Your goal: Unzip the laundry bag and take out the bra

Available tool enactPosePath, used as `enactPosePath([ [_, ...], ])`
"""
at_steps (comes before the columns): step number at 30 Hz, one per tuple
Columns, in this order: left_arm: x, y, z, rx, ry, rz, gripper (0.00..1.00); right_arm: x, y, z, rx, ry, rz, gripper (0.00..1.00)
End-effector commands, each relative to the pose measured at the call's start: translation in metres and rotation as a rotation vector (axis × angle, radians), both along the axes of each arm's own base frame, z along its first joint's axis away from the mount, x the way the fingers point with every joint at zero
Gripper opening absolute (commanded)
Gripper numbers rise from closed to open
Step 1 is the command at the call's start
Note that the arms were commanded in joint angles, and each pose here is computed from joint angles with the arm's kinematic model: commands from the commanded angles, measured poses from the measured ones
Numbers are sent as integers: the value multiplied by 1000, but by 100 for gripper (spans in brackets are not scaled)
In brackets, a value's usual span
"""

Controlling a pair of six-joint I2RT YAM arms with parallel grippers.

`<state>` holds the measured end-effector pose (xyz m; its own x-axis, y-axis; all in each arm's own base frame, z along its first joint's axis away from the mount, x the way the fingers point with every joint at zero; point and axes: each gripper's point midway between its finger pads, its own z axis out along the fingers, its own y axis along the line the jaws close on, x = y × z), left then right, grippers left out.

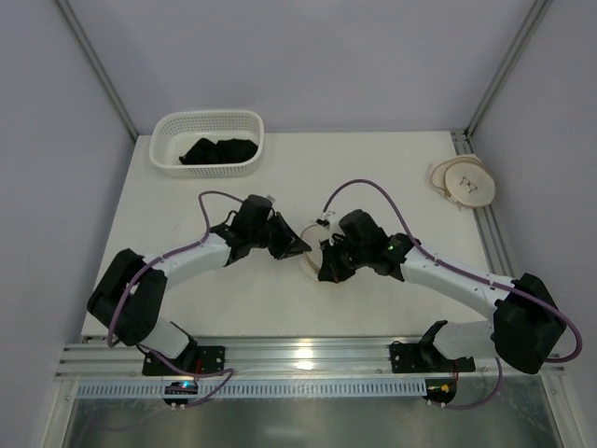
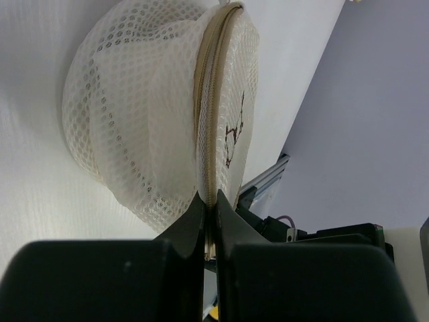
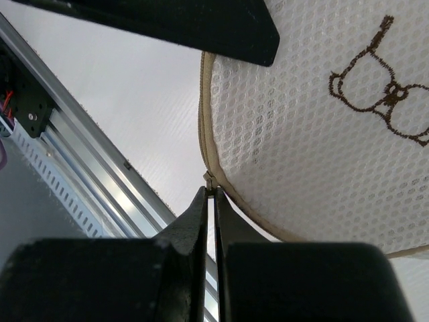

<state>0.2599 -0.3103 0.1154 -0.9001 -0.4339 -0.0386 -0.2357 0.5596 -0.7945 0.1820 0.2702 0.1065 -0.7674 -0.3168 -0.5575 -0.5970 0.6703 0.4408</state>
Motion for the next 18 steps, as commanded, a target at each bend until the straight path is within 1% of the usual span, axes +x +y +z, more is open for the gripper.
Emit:
enactPosePath([
  [1, 28, 0, 16, -3, -91, 9, 0, -5, -6, 4, -28, -23, 25, 4],
  [5, 48, 17, 17, 17, -98, -6, 0, -8, -29, -15, -148, 6, -21, 3],
  [7, 51, 19, 23, 12, -96, -34, 0, -2, -38, -20, -199, -6, -75, 4],
  [8, 55, 23, 20, 26, -107, -48, 0, 1, -45, -22, -243, 15, -134, 4],
  [9, 52, 23, 18, 34, -93, -70, 0, 14, -59, -25, -314, -23, -215, 4],
  [10, 56, 22, 24, 34, -110, -85, 0, 21, -68, -25, -355, -38, -268, 3],
  [11, 57, 24, 20, 52, -116, -111, 0, 26, -73, -24, -381, -34, -322, 4],
  [12, 54, 24, 18, 61, -104, -132, 0, 35, -82, -23, -414, -61, -379, 4],
  [14, 55, 18, 26, 37, -117, -187, 0, 49, -92, -16, -436, -85, -460, 4],
  [15, 55, 18, 18, 51, -119, -227, 0, 56, -99, -15, -455, -90, -507, 4],
  [16, 50, 17, 15, 50, -91, -266, 0, 65, -107, -13, -482, -116, -553, 4],
  [17, 58, 12, 25, 45, -125, -292, 0, 73, -111, -10, -477, -120, -587, 4],
  [18, 62, 11, 14, 77, -137, -332, 0, 78, -112, -10, -479, -126, -589, 4],
])
